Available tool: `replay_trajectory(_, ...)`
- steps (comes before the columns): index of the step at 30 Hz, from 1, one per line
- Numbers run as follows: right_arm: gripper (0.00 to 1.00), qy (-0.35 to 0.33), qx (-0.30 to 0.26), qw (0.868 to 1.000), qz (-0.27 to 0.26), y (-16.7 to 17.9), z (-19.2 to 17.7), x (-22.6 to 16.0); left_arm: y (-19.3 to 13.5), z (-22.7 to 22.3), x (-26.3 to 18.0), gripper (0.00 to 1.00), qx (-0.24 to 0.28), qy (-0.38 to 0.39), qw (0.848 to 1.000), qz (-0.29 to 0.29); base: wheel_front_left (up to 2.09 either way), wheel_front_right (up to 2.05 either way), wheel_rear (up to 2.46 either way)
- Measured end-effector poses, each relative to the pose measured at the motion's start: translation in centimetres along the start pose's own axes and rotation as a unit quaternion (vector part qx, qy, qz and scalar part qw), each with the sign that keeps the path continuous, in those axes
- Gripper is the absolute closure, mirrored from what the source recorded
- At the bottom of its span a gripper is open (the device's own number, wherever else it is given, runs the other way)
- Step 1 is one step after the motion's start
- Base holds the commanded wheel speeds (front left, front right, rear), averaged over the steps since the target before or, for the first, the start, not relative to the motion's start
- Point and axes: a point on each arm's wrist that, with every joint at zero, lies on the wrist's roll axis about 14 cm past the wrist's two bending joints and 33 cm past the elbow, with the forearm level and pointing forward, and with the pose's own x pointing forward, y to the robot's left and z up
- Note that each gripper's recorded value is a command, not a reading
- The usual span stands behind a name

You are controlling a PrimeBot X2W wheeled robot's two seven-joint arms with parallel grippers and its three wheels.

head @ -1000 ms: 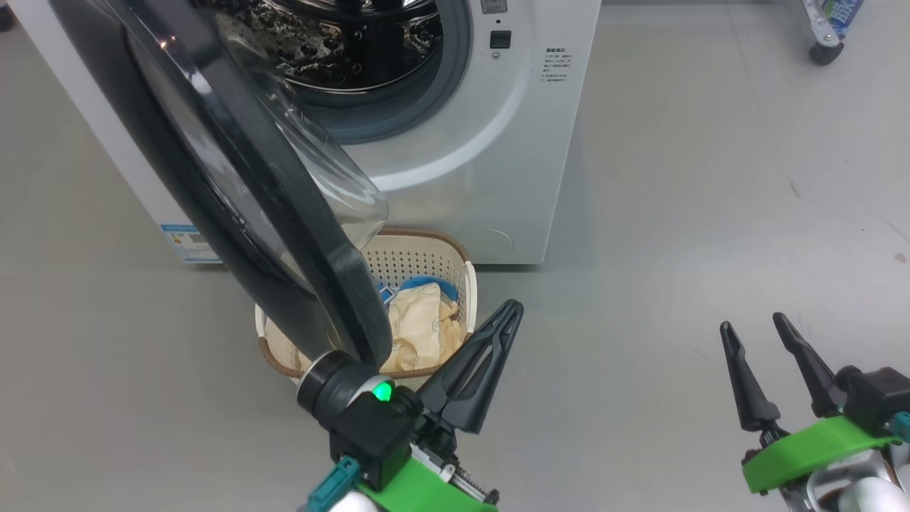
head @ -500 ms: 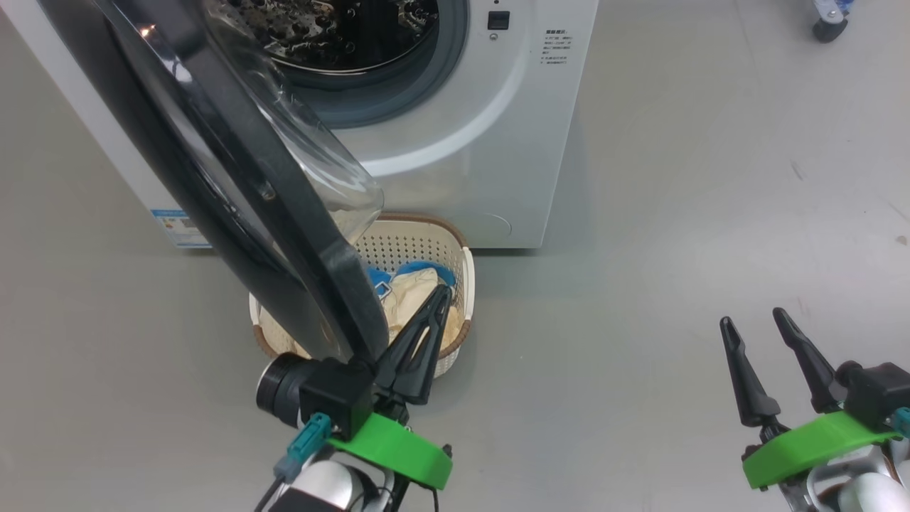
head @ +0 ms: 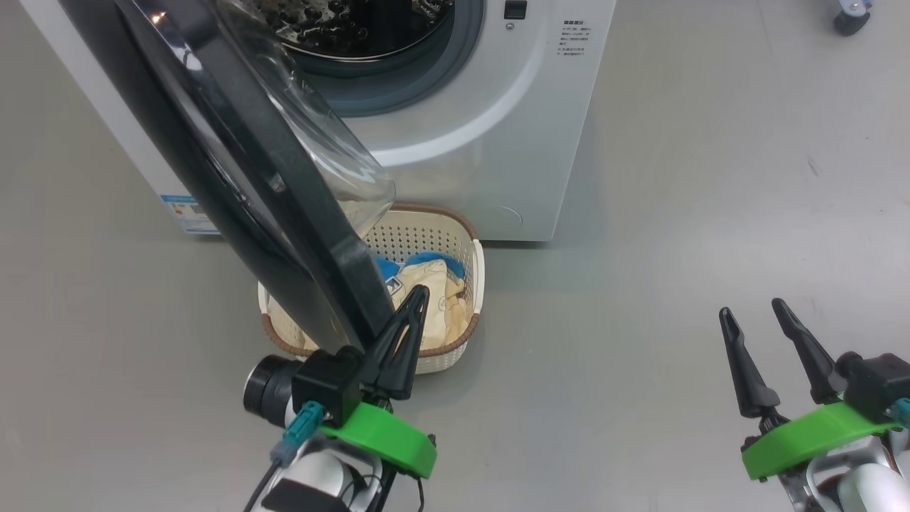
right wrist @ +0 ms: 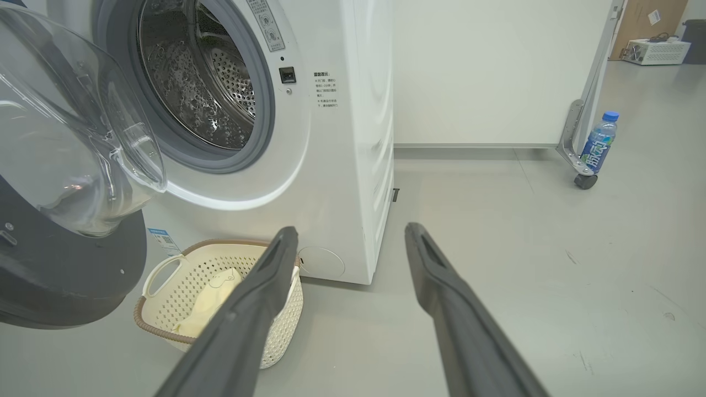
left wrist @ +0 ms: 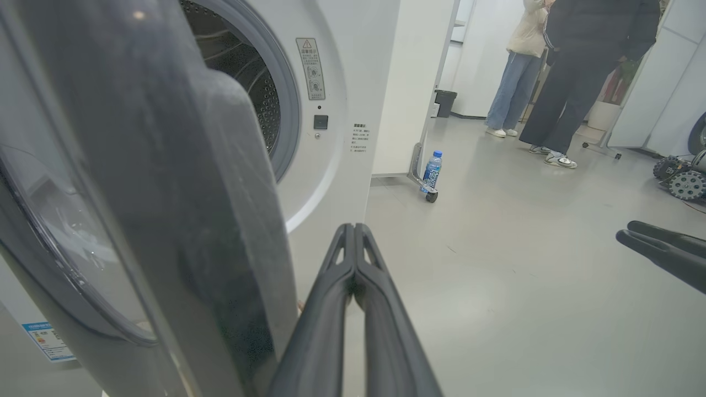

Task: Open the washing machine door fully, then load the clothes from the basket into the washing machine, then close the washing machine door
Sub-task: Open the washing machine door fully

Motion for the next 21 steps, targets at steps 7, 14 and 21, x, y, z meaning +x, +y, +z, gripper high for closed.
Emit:
replay_trajectory(7,0.00,-0.001,0.004,1.000,0.011,0.7,0.0,0.3,0.9,0.0,-0.6,1.00,0.001,0.001,1.000,0.019,0.00,0.00,0.00)
replay_trajectory(14,0.00,-0.001,0.009,1.000,0.016,1.0,0.0,0.5,1.6,-0.1,-0.9,1.00,0.000,0.003,0.999,0.036,0.00,0.00,0.00)
replay_trajectory(21,0.00,0.001,0.009,1.000,0.017,1.1,-0.1,0.6,1.7,-0.2,-1.0,1.00,-0.001,0.005,0.999,0.038,0.00,0.00,0.00)
